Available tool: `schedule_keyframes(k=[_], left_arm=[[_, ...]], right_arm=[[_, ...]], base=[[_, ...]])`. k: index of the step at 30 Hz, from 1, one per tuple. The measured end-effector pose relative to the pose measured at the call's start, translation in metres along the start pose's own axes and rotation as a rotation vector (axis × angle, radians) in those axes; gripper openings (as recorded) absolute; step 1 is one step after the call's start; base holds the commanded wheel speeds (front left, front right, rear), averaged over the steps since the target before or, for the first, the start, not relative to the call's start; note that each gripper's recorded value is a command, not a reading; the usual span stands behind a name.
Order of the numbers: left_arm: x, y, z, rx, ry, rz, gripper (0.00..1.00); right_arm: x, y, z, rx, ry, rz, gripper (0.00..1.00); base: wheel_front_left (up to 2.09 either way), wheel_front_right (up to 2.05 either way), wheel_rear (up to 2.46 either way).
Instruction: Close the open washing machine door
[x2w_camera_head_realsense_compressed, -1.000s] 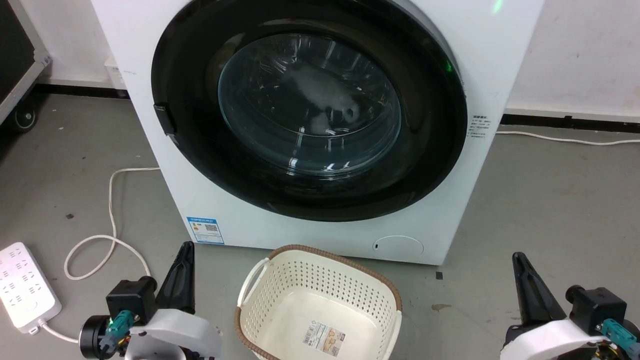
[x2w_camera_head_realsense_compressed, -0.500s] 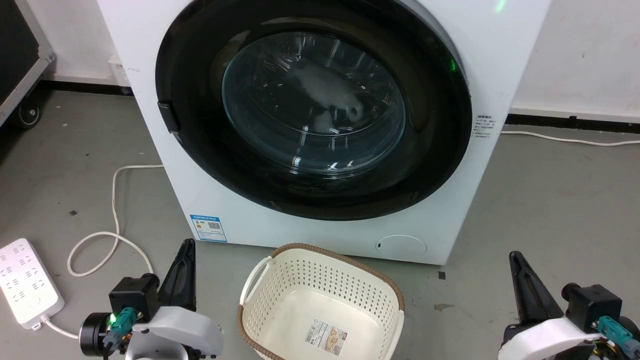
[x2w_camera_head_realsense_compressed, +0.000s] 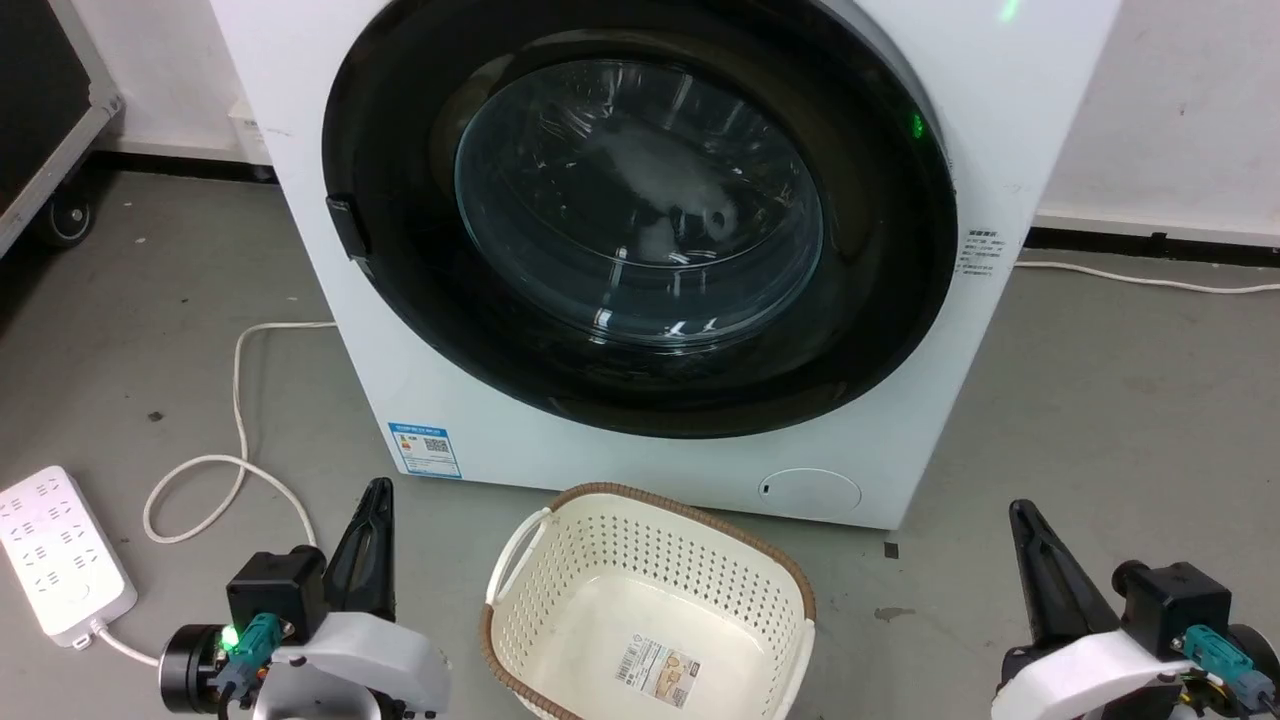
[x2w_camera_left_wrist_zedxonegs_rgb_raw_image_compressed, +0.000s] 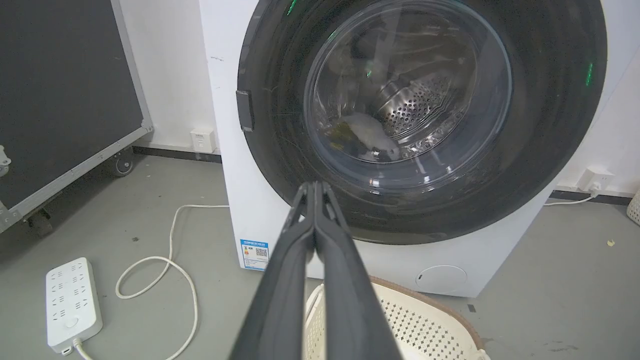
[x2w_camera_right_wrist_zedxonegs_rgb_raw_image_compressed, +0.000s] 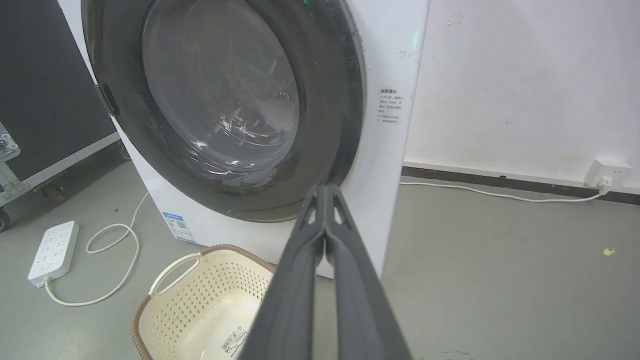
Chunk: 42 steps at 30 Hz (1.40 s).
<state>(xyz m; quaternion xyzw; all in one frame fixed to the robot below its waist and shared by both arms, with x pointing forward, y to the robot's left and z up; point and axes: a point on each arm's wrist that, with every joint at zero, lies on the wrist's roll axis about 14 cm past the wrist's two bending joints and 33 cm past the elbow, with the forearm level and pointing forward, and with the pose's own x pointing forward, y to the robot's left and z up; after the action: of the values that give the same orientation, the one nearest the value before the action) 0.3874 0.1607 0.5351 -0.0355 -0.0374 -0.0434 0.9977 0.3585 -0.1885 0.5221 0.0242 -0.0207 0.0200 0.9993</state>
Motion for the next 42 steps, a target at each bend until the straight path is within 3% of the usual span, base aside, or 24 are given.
schedule_keyframes(k=[42], left_arm=[[-0.007, 0.007, 0.000, 0.067, 0.034, 0.039, 0.00]], right_arm=[[0.008, 0.016, 0.000, -0.046, 0.032, 0.051, 0.00]], base=[[0.00, 0.00, 0.00]])
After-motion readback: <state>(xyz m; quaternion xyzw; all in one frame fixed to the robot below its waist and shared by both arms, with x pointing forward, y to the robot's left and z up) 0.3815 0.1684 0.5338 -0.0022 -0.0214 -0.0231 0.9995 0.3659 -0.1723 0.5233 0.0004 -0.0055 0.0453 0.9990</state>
